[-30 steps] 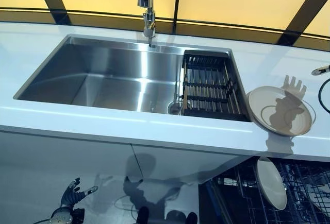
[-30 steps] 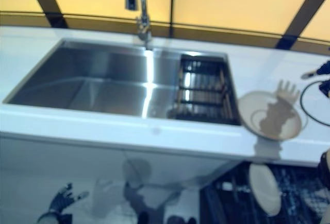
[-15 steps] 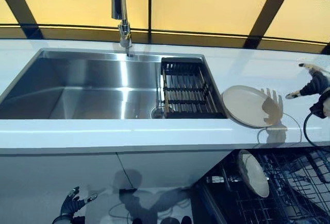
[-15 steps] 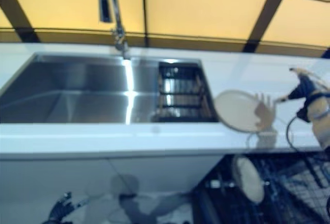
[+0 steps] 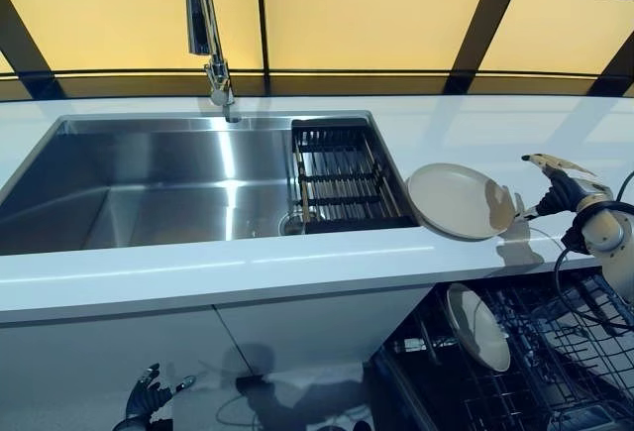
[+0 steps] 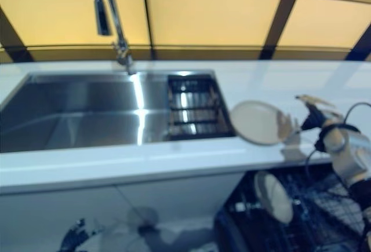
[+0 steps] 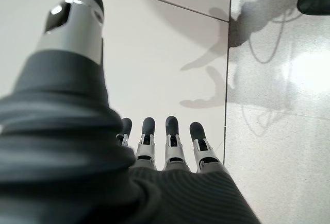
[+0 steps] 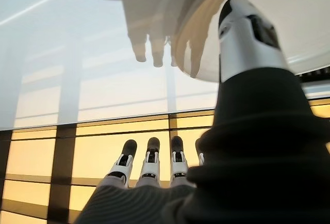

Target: Take plates into dishwasher

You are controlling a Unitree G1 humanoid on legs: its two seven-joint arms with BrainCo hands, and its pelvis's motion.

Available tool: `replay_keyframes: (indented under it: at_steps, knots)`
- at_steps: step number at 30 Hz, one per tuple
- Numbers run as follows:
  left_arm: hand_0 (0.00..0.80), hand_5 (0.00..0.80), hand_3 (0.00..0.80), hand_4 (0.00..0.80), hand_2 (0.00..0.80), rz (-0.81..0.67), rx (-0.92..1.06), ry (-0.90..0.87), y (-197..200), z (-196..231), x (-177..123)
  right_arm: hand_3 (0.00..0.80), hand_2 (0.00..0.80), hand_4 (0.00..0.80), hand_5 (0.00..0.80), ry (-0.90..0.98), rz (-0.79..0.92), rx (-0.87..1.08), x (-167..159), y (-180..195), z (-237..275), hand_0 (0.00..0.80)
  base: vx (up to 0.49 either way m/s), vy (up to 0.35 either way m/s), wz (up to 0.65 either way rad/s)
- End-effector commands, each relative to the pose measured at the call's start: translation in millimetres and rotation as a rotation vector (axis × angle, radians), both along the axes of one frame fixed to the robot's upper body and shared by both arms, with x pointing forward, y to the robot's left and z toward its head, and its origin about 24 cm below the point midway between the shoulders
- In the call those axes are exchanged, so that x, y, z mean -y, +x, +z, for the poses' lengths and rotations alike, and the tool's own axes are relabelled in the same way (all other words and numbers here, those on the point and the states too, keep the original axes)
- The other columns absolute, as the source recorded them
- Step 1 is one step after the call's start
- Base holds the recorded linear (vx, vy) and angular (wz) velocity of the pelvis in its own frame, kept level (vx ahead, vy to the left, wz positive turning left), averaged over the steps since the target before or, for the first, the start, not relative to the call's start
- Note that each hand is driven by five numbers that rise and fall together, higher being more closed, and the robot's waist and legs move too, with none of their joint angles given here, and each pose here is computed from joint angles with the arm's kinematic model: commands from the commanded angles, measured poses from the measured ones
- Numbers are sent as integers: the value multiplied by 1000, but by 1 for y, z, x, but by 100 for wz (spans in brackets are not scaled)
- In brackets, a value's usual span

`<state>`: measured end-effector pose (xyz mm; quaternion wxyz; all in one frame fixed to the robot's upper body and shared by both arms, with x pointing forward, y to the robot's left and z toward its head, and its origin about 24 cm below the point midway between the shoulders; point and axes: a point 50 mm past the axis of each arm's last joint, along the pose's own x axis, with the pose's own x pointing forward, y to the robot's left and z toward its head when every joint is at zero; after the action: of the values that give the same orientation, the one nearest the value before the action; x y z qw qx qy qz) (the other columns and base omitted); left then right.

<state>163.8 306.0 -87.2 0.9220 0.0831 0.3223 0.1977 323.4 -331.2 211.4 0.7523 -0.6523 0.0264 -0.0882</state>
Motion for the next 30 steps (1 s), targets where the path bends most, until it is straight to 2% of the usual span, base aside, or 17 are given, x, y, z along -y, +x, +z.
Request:
replay_keyframes:
  at_steps: [1,14,30]
  knots:
    - [0,0,0,0,0,-3,8,55,4,6,-9,0,0,0,0,-55,28,77,-7,2,21,0,0,0,0]
    - [0,0,0,0,0,-11,3,52,5,4,-6,0,0,0,0,-49,133,34,-36,8,14,0,0,0,0]
    - [0,0,0,0,0,-8,-16,51,3,0,-2,0,0,0,0,134,221,-44,-56,7,-11,0,0,0,0]
